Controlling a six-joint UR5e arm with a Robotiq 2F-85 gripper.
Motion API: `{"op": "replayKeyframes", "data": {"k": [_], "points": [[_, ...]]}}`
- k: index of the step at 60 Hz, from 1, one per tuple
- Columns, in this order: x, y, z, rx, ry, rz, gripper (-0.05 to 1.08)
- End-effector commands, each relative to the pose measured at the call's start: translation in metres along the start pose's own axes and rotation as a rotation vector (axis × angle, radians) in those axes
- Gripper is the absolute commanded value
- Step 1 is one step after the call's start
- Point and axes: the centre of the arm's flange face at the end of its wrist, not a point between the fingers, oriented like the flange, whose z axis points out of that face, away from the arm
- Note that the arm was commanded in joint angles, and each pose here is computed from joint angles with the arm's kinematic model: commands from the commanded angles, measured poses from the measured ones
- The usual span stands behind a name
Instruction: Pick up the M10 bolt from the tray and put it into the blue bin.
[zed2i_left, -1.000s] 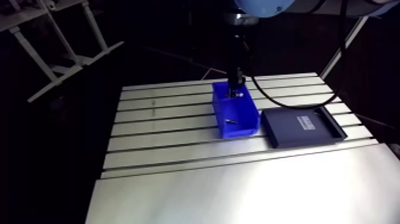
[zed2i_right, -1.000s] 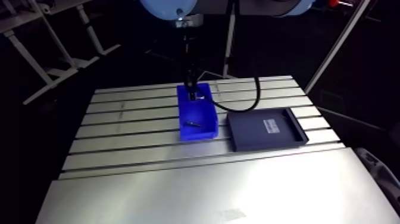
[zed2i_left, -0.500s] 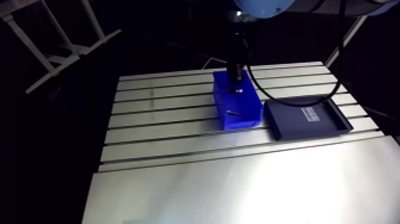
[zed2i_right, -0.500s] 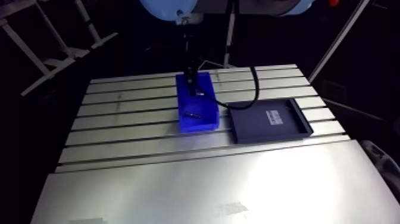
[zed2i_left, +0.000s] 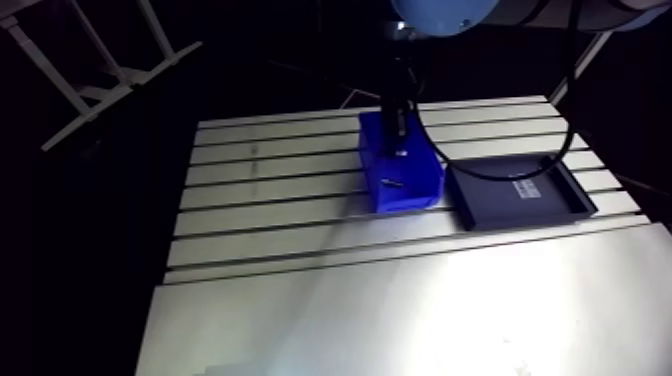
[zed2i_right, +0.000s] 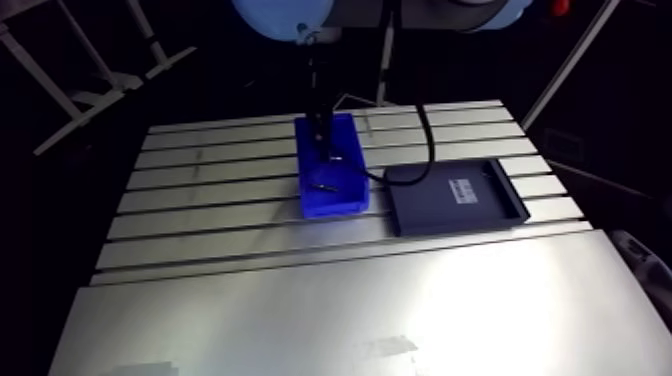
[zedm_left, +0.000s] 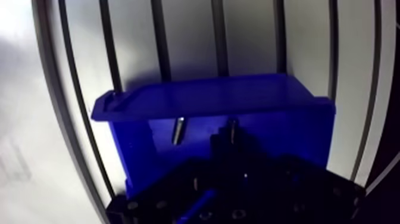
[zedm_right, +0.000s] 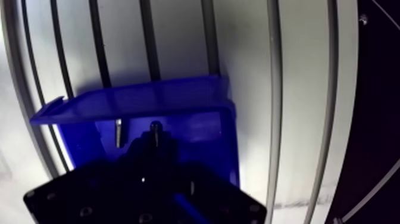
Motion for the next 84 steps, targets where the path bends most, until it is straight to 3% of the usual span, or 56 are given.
{"op": "replayKeyframes", "data": {"k": [1, 9, 46, 52, 55, 60, 62, 67, 68, 69, 70, 71, 73, 74, 76, 77, 78, 80, 84], "points": [[0.001, -0.001, 0.003, 0.005, 0.000, -0.001, 1.02], [0.000, 0.001, 0.011, 0.020, 0.001, 0.001, 1.02], [0.002, 0.000, 0.011, 0.021, 0.000, 0.013, 0.98], [0.002, -0.001, 0.013, 0.026, 0.001, 0.013, 0.86], [0.002, -0.002, 0.013, 0.030, 0.001, 0.012, 0.70], [0.003, -0.004, 0.014, 0.039, -0.003, 0.005, 0.58], [0.003, -0.006, 0.017, 0.045, -0.024, 0.003, 0.44], [0.001, -0.007, 0.018, 0.049, -0.048, 0.000, 0.32], [0.000, -0.007, 0.018, 0.051, -0.062, 0.000, 0.24], [-0.001, -0.007, 0.016, 0.048, -0.074, 0.000, 0.12], [-0.001, -0.007, 0.016, 0.048, -0.074, 0.000, 0.12], [-0.002, -0.007, 0.013, 0.042, -0.087, -0.001, 0.02], [-0.001, -0.007, 0.011, 0.037, -0.096, -0.004, 0.01], [0.003, -0.007, 0.005, 0.026, -0.099, -0.009, 0.00], [0.003, -0.007, 0.005, 0.026, -0.099, -0.009, 0.00], [0.007, -0.008, -0.002, 0.013, -0.101, -0.016, 0.00], [0.007, -0.008, -0.002, 0.013, -0.101, -0.016, 0.00], [0.012, -0.010, -0.016, -0.011, -0.106, -0.025, 0.00], [0.012, -0.010, -0.029, -0.029, -0.103, -0.022, 0.00]]}}
